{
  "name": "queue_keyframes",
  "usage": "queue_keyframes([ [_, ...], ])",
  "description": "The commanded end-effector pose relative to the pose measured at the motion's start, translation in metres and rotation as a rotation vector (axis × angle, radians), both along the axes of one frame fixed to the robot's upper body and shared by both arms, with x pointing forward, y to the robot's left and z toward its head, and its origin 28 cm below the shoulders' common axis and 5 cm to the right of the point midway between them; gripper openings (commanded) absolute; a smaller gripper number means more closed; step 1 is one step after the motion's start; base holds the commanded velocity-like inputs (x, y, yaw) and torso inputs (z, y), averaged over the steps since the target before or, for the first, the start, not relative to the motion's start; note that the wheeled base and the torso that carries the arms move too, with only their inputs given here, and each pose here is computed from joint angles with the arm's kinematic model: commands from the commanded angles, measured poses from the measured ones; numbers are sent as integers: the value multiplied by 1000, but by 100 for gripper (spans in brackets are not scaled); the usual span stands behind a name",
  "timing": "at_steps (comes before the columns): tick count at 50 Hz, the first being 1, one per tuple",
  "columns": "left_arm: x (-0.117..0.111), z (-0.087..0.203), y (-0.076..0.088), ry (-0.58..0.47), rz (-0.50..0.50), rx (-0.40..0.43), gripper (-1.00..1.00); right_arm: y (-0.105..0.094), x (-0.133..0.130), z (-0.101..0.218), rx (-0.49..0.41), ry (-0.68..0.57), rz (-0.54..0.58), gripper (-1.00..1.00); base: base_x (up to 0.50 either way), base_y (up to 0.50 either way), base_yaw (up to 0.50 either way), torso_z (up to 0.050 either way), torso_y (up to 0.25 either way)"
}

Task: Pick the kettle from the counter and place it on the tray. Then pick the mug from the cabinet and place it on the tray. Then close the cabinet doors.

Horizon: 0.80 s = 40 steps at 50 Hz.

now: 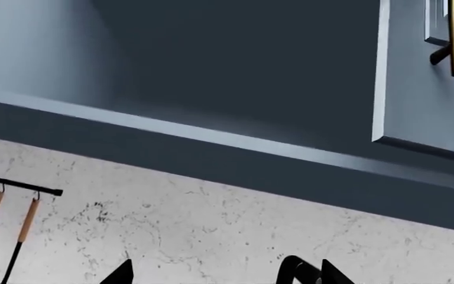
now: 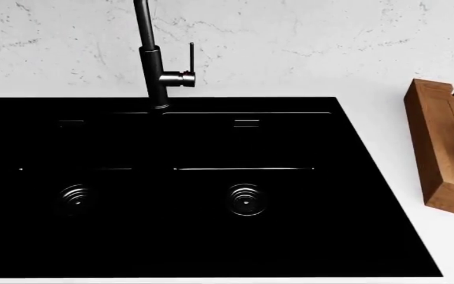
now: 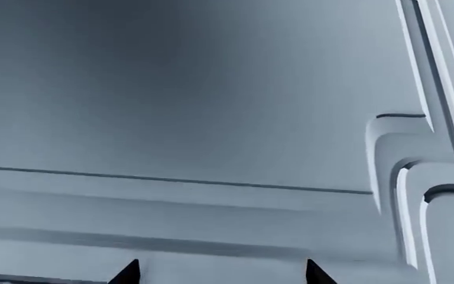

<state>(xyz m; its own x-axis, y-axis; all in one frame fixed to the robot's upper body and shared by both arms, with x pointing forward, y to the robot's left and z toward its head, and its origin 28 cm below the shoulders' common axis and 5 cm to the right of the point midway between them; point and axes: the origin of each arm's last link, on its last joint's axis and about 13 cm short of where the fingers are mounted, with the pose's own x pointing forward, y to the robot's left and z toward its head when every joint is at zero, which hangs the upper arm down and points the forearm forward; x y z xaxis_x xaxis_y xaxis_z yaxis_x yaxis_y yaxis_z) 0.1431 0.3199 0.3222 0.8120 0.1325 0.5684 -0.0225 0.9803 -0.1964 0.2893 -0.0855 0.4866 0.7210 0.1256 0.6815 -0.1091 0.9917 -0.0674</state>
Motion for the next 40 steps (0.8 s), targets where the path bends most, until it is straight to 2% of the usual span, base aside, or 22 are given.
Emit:
queue_keyframes([
  [1, 1, -4, 1, 8, 2, -3, 100, -6, 90, -92, 39, 559, -1, 100, 0, 0, 0, 0, 0],
  [28, 6, -9, 1, 25, 3, -4, 100, -4, 120, -142, 11, 692, -37, 100, 0, 0, 0, 0, 0],
  [40, 8, -9, 1, 31, 2, 1, 100, -3, 131, -160, -44, 800, -51, 100, 2, 1, 2, 0, 0],
])
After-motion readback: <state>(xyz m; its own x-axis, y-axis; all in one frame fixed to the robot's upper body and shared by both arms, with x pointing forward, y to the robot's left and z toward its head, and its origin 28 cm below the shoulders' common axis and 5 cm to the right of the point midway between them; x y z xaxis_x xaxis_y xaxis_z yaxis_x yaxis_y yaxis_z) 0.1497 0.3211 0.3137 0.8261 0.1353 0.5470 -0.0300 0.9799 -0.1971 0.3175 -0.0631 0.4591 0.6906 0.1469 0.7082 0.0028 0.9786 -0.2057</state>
